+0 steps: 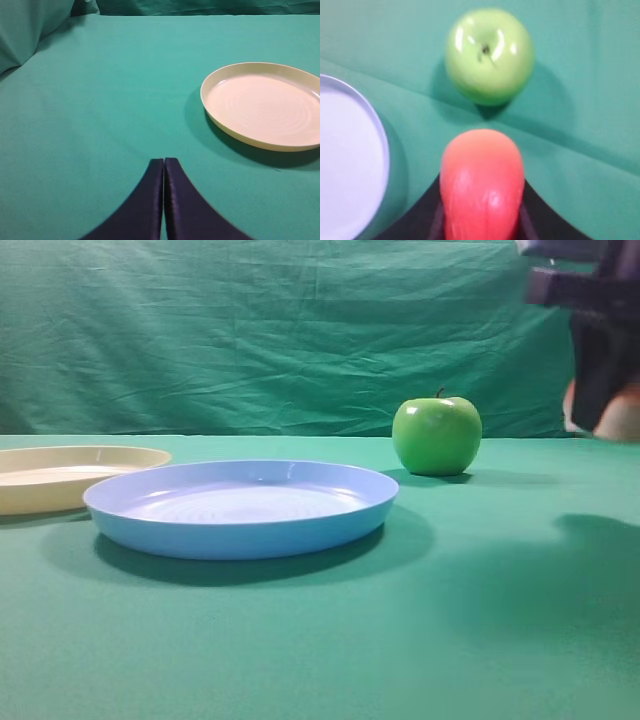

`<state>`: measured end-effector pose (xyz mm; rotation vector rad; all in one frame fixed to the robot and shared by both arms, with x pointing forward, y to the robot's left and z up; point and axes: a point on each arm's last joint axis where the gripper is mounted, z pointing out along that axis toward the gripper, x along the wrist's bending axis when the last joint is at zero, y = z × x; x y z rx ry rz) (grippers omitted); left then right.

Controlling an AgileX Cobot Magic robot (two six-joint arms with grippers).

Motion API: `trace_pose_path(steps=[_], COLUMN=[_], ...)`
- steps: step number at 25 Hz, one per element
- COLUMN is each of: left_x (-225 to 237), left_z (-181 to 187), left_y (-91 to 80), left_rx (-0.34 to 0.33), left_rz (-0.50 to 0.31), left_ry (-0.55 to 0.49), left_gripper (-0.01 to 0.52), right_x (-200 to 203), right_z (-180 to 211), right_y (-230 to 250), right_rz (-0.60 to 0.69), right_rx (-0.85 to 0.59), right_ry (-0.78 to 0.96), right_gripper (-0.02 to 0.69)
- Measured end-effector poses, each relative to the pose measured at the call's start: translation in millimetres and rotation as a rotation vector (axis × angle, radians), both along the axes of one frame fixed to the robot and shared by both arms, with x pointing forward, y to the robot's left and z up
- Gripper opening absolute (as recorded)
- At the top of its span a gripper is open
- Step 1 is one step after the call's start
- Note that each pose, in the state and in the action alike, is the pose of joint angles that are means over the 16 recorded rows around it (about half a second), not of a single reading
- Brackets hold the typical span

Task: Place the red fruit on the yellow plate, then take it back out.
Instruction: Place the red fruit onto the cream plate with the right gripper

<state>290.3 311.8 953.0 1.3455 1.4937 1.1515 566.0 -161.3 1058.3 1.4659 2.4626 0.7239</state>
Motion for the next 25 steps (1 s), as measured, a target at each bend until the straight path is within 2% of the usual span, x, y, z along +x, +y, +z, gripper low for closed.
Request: trace_pose_path(steps=[6, 11, 18, 25], left_x=[0, 0, 0, 0], left_z=[0, 0, 0, 0], left_y=[0.0, 0.0, 0.0, 0.0], left_rx=[0.0, 0.0, 0.0, 0.0], left_rz=[0.0, 0.0, 0.0, 0.0], left_ry=[0.0, 0.0, 0.0, 0.0], left_gripper=[0.0, 0.0, 0.0, 0.0], right_x=[12, 20, 25, 27], right_z=[31, 32, 4, -41], right_y=[53, 112, 189, 239], right_rz=[0.164, 0.299, 0.446, 0.525], right_rx=[0.057, 0.073, 0.079, 0.083], right_ry=[-0.071, -0.099, -0.108, -0.122], right_gripper=[0.204, 0.204, 0.204, 0.204])
